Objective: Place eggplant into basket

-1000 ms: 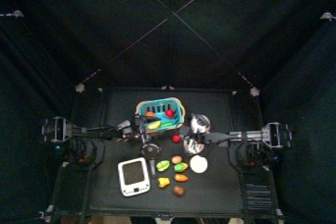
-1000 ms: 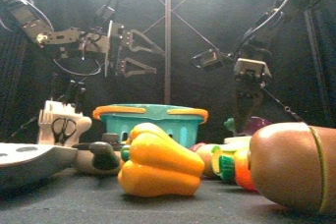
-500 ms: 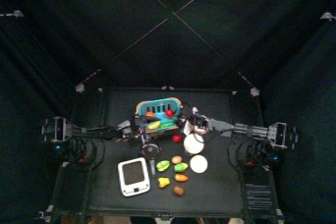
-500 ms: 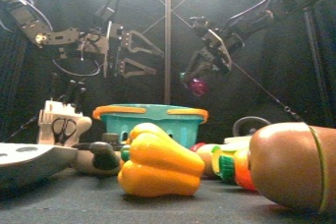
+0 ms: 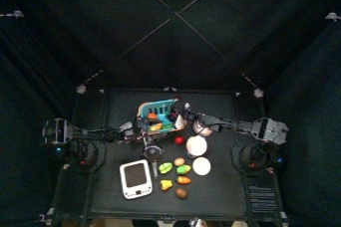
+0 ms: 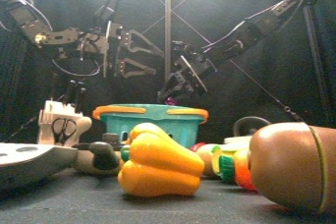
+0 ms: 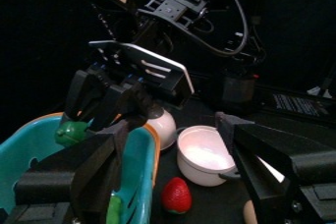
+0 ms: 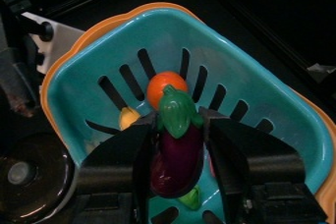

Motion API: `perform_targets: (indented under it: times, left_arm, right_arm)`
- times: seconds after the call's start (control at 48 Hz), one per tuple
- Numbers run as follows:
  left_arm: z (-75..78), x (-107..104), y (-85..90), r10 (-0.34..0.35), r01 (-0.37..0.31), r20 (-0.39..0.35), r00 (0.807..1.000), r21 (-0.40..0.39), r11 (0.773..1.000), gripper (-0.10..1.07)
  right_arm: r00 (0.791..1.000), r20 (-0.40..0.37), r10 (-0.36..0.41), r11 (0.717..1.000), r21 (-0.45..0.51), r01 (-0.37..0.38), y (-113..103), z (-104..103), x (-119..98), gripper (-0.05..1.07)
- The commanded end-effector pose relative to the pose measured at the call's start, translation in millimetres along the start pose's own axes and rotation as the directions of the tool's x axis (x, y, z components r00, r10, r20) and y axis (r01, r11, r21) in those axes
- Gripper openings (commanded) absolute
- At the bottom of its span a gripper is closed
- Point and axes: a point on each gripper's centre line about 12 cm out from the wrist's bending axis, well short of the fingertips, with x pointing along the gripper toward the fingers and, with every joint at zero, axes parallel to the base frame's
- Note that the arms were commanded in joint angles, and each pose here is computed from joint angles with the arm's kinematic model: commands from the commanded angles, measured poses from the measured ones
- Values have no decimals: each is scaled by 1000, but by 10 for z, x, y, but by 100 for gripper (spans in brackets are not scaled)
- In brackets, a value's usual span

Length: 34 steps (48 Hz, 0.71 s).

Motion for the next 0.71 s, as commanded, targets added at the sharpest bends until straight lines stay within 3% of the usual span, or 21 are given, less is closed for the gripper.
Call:
perform_targets:
  times: [0.0, 0.208, 0.688]
  left_arm:
    - [84, 13, -18, -5, 5, 29, 1000, -2, 1000, 103]
    - [83, 12, -24, -6, 6, 29, 1000, -2, 1000, 103]
    - [77, 13, -29, -8, 8, 27, 1000, -2, 1000, 103]
  right_arm:
    - [998, 56, 7, 1000, 1, -7, 13, 199, -38, 79]
    - [999, 47, 5, 1000, -6, -5, 9, 166, -38, 99]
    - [1000, 2, -16, 998, -53, 16, 1, 134, -36, 99]
